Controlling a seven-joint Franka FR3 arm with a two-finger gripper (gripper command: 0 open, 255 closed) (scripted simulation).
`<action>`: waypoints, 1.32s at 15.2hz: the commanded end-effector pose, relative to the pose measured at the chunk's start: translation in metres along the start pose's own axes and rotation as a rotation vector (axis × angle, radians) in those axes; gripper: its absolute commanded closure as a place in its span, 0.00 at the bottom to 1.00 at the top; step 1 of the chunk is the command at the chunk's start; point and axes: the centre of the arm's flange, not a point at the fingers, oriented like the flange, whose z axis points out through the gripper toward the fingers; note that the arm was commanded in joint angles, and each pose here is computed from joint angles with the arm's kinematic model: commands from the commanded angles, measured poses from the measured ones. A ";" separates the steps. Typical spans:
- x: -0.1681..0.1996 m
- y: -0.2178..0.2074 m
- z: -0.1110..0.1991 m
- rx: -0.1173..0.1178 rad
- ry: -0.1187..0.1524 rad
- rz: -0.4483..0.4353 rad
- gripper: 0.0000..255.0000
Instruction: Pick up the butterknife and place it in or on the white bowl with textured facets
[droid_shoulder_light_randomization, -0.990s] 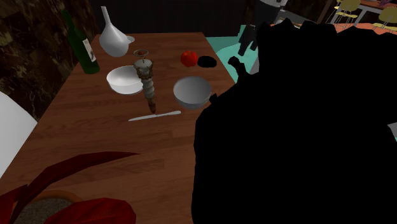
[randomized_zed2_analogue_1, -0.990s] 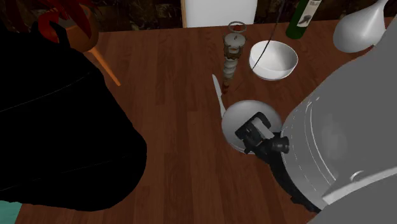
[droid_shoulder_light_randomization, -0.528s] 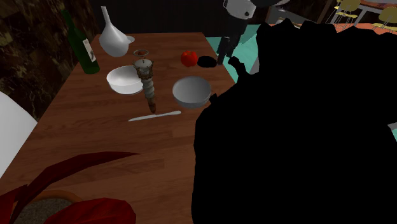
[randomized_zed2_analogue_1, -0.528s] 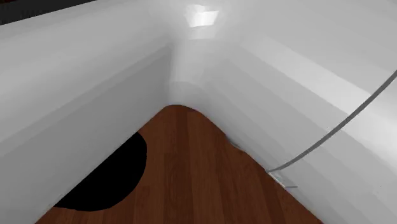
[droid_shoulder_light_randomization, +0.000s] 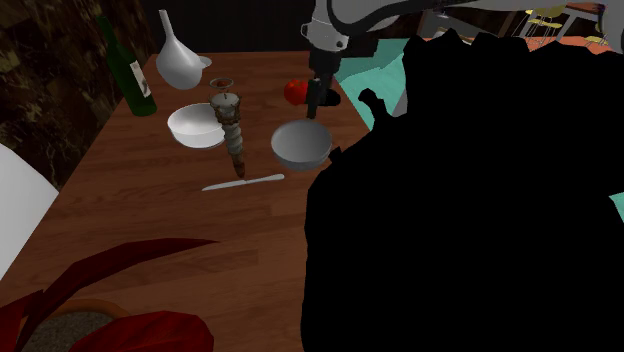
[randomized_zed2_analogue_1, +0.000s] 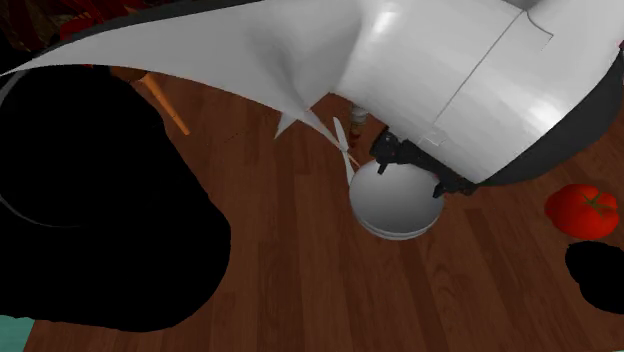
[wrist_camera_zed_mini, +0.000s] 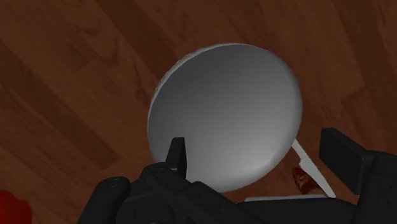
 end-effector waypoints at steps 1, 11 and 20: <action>0.021 -0.006 0.017 0.010 -0.016 -0.058 0.00; 0.116 -0.061 0.103 0.057 -0.097 -0.341 0.00; 0.167 -0.119 0.173 0.091 -0.156 -0.547 0.00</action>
